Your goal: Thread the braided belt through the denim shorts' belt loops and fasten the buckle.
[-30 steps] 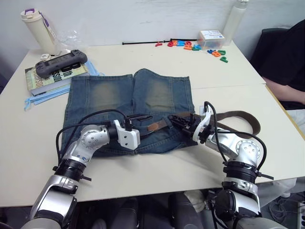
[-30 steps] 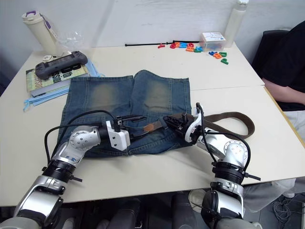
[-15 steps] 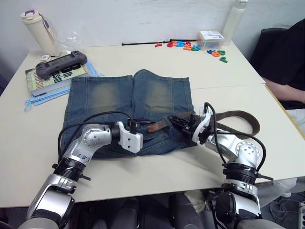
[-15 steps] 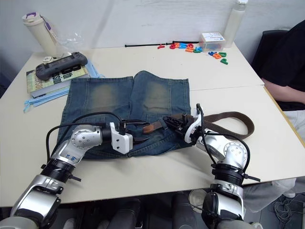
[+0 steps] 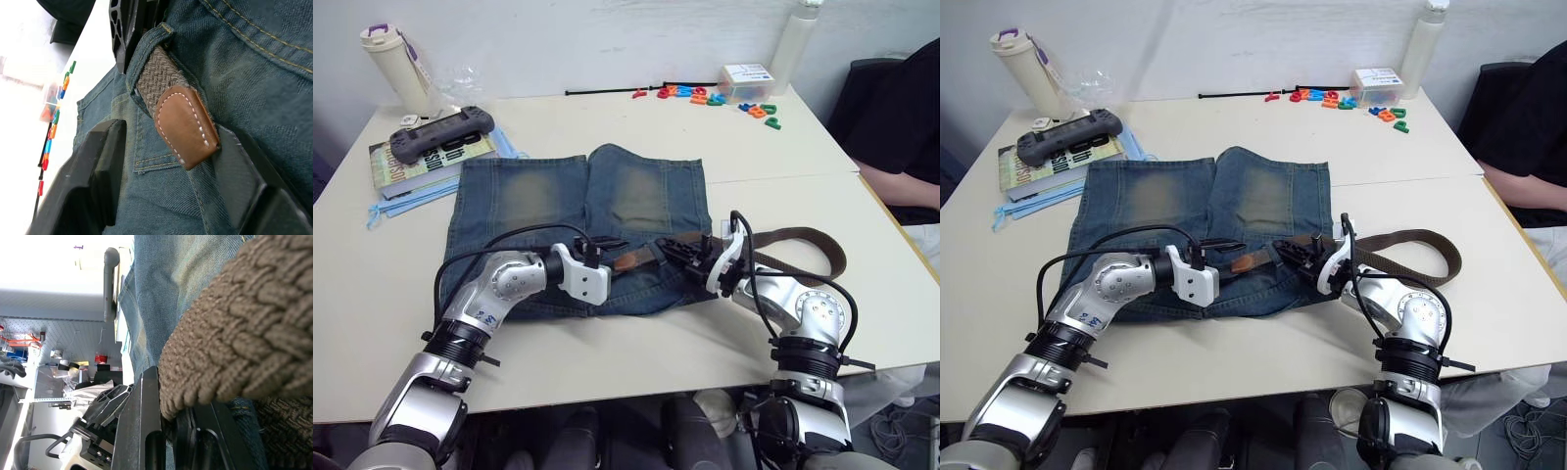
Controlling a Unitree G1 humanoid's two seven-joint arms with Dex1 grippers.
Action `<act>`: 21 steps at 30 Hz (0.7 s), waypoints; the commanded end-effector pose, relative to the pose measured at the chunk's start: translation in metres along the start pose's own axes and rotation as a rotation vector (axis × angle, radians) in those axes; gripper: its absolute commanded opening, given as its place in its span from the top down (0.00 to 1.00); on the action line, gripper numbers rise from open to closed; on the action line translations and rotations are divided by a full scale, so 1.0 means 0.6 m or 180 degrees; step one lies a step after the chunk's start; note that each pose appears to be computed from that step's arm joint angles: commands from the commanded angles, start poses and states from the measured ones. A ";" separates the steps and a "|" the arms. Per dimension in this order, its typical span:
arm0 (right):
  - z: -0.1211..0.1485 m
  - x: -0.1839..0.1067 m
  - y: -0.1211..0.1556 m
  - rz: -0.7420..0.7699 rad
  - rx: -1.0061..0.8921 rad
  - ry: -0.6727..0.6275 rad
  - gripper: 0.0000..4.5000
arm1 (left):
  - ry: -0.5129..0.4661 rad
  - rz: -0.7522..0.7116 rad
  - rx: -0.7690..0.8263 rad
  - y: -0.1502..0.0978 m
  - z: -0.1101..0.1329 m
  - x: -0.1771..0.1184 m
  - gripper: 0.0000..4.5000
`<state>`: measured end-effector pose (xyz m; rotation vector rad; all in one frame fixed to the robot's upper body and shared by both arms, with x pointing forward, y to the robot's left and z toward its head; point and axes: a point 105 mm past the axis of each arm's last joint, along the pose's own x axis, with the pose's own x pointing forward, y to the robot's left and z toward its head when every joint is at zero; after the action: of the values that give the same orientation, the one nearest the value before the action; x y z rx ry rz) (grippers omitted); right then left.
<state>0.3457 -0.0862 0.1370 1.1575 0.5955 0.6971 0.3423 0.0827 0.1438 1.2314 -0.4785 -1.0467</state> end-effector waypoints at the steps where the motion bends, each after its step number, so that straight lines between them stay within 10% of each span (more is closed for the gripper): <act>1: -0.008 0.001 0.011 0.0112 -0.0036 0.0062 1.00 | 0.0067 -0.0140 -0.0040 -0.023 -0.011 -0.002 0.76; 4: -0.009 0.002 0.010 0.0100 -0.0049 0.0071 1.00 | 0.0002 -0.0125 0.0001 -0.022 -0.005 -0.002 0.99; 14: 0.002 -0.009 0.018 -0.0013 -0.0291 -0.0052 1.00 | -0.0143 -0.0353 0.0162 -0.018 0.024 0.016 0.99; 21: 0.019 -0.043 0.034 -0.0070 -0.0325 -0.0406 0.31 | -0.0156 -0.0624 0.0120 -0.038 0.040 0.020 1.00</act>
<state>0.3381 -0.1010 0.1462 1.0945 0.5216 0.6177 0.3303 0.0646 0.1481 1.3111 -0.4742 -1.1627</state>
